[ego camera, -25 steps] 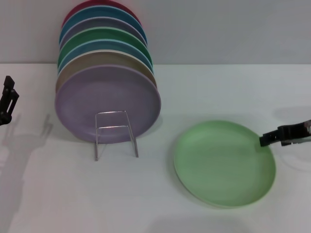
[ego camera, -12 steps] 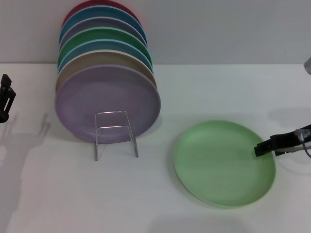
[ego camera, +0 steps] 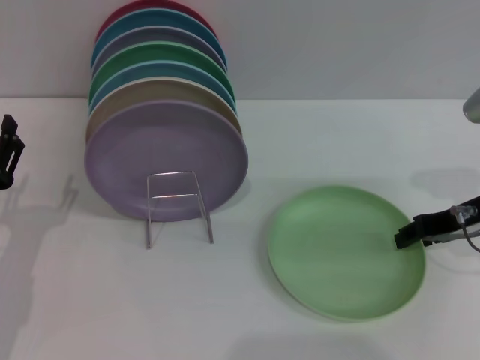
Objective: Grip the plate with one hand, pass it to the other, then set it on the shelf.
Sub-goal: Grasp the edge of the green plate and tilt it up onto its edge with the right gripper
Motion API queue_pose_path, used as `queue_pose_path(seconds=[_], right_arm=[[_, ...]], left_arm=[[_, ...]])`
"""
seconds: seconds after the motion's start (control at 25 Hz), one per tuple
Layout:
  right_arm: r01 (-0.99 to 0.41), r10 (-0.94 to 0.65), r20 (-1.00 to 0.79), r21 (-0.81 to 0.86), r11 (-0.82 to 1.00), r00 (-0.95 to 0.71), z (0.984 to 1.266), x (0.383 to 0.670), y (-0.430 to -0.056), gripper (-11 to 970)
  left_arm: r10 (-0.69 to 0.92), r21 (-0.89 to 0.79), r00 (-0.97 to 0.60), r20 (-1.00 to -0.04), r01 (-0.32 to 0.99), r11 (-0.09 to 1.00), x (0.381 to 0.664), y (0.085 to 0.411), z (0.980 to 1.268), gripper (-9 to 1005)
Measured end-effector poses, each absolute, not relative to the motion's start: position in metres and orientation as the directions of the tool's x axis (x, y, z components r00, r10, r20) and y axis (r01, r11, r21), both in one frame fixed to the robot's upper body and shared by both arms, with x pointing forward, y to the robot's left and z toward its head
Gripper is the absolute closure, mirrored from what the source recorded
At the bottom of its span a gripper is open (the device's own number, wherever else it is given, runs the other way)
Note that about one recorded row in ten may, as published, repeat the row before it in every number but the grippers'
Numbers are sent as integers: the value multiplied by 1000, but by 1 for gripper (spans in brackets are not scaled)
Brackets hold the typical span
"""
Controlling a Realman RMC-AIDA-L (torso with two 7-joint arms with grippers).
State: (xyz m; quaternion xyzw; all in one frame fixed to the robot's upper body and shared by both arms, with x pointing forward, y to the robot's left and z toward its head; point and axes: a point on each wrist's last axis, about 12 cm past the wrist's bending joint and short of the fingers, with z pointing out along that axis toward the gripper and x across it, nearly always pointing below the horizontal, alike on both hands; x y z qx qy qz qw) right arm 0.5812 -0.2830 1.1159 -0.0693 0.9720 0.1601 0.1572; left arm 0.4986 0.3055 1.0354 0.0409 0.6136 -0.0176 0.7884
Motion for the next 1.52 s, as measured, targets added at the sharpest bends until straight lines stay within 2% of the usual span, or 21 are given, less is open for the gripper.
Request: queue_pose_path(seconds=[0.56, 0.76, 0.96, 1.08, 1.28, 1.52], right_arm=[[-194, -100, -318, 281, 940, -943, 1113, 582, -283, 607], [-209, -119, -319, 267, 941, -940, 1113, 582, -284, 794], [-226, -134, -332, 256, 940, -934, 1112, 583, -284, 806], [-226, -134, -337, 251, 941, -932, 1112, 583, -284, 910], [-229, -126, -384, 233, 945, -915, 1118, 585, -286, 912], [-235, -109, -534, 175, 956, -839, 1142, 589, -290, 920]], left_arm=[[21, 42, 246, -969, 78, 996, 498, 305, 1035, 227], [20, 41, 245, -969, 78, 996, 498, 305, 1035, 228], [20, 40, 245, -969, 78, 996, 498, 304, 1035, 227], [19, 39, 243, -970, 76, 996, 497, 305, 1034, 227], [18, 37, 242, -970, 75, 997, 496, 305, 1034, 227], [19, 38, 243, -970, 74, 997, 496, 305, 1034, 227]])
